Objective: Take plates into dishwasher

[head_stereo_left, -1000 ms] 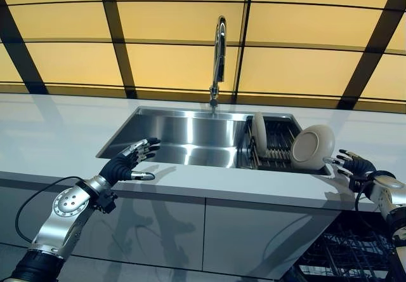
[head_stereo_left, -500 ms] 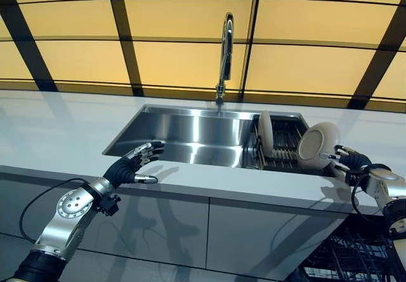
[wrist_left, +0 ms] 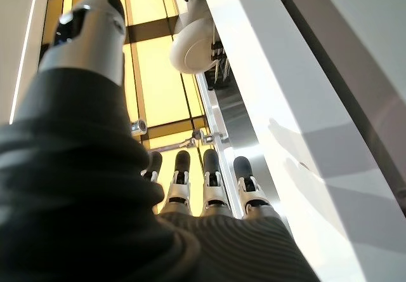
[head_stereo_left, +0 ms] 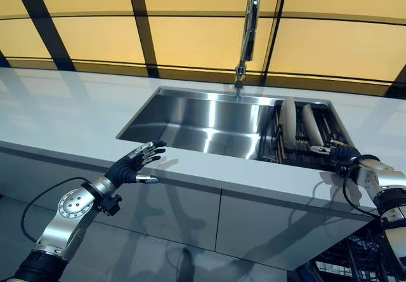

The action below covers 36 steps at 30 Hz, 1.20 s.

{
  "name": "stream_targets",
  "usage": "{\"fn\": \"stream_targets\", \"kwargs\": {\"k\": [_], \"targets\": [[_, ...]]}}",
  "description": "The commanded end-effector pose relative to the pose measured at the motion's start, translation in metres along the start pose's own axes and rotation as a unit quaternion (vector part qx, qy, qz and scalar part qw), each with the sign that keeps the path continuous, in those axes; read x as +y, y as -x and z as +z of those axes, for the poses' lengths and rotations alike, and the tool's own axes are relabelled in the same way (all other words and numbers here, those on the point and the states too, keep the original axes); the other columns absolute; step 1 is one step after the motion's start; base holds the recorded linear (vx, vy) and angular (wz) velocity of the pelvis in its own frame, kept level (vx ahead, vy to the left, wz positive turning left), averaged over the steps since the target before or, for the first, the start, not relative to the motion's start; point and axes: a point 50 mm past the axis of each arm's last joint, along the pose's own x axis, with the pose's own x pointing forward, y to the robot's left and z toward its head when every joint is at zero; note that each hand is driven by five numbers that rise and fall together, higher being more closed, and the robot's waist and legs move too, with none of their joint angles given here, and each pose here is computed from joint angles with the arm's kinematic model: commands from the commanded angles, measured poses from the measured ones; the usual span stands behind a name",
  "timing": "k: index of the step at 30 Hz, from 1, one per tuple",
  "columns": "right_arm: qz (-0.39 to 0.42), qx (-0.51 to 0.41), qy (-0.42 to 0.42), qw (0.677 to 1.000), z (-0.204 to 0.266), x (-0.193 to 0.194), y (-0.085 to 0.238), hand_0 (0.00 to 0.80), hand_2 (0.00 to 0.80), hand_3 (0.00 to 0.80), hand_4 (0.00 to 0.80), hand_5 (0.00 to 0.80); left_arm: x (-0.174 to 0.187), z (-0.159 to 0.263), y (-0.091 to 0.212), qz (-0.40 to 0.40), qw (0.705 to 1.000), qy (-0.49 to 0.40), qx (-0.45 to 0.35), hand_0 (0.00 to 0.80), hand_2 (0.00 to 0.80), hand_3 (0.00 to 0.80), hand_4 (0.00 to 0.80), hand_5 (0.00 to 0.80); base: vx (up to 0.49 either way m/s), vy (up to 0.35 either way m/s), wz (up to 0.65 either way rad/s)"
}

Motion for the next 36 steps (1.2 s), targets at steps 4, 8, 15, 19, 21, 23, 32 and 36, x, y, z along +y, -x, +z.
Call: {"fn": "stream_targets", "kwargs": {"k": [4,8,15,19,21,23,32,36], "targets": [[-0.050,-0.045,0.062,0.996,0.047,-0.007,0.005,0.800,0.800,0.800,0.800,0.800,0.002,0.042,-0.015,-0.028,0.994,-0.041,-0.095,0.000,0.000,0.000,0.000,0.000,-0.058,-0.004,0.08],[-0.066,-0.055,0.082,0.993,0.052,-0.008,0.006,0.800,0.800,0.800,0.800,0.800,0.001,0.040,-0.015,-0.026,0.995,-0.039,-0.092,0.000,0.000,0.000,0.000,0.000,0.000,0.000,0.00],[-0.067,-0.071,0.117,0.988,0.057,-0.001,0.006,0.800,0.800,0.800,0.800,0.800,-0.003,0.034,-0.016,-0.027,0.996,-0.030,-0.084,0.000,0.000,0.000,0.000,0.000,0.000,0.000,0.00],[-0.057,-0.083,0.148,0.984,0.059,0.003,0.007,0.800,0.800,0.800,0.800,0.800,-0.005,0.027,-0.014,-0.021,0.997,-0.023,-0.071,0.000,0.000,0.000,0.000,0.000,0.000,0.000,0.00],[-0.055,-0.090,0.172,0.980,0.062,0.006,0.008,0.800,0.800,0.800,0.800,0.800,-0.004,0.022,-0.012,-0.016,0.998,-0.019,-0.063,0.000,0.000,0.000,0.000,0.000,-0.004,0.012,-0.02],[-0.051,-0.096,0.182,0.977,0.063,0.008,0.008,0.800,0.800,0.800,0.800,0.800,-0.005,0.019,-0.011,-0.013,0.998,-0.017,-0.057,0.000,0.000,0.000,0.000,0.000,-0.002,0.009,-0.02],[-0.050,-0.140,0.232,0.961,0.065,0.019,0.017,0.000,0.000,0.000,0.000,0.000,0.002,-0.004,0.006,0.045,0.998,-0.040,0.017,0.000,0.000,0.000,0.000,0.000,-0.017,0.023,-0.05],[-0.049,-0.166,0.226,0.959,0.064,0.021,0.022,0.000,0.000,0.000,0.000,0.000,0.010,-0.018,0.017,0.095,0.992,-0.046,0.068,0.000,0.000,0.000,0.000,0.000,-0.067,0.070,-0.05]]}}
